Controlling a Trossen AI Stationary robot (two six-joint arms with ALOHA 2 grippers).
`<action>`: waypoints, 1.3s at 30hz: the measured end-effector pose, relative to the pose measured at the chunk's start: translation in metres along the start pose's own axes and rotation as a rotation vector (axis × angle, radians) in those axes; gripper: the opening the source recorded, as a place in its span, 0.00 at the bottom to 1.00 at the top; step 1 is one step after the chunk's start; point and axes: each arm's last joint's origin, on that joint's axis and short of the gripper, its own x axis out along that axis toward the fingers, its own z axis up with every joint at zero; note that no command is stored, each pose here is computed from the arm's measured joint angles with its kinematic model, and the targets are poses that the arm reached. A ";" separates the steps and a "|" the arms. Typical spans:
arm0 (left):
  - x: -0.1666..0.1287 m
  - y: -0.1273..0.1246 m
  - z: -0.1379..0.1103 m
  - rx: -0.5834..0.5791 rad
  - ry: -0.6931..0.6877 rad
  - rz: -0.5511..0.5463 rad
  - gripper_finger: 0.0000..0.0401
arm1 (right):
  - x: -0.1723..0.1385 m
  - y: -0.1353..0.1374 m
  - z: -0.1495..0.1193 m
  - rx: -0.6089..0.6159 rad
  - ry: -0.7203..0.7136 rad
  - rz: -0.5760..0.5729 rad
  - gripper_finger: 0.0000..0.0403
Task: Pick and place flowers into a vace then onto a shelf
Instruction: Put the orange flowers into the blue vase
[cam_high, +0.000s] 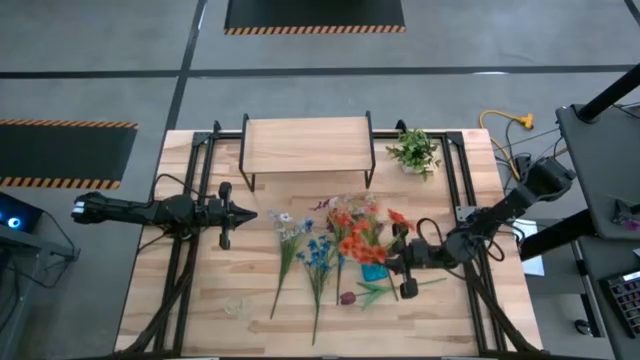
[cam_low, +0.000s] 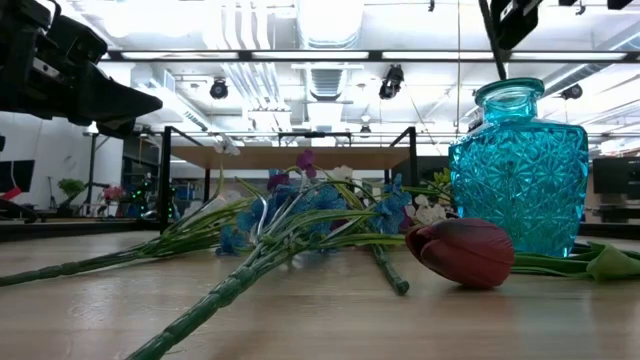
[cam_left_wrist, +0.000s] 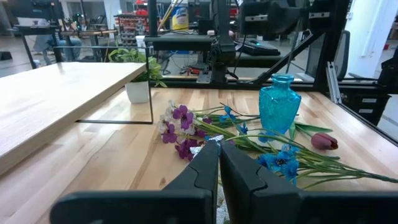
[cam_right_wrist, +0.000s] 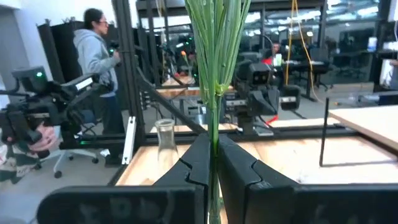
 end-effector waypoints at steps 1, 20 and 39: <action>0.000 0.000 0.000 0.000 -0.001 0.000 0.00 | 0.000 0.001 -0.002 -0.014 0.002 0.002 0.03; 0.000 0.000 0.000 0.000 0.000 0.000 0.00 | 0.000 0.000 -0.042 -0.091 0.137 -0.074 0.03; 0.000 0.000 0.000 0.000 0.000 0.000 0.00 | -0.020 -0.006 -0.064 -0.098 0.052 -0.036 0.03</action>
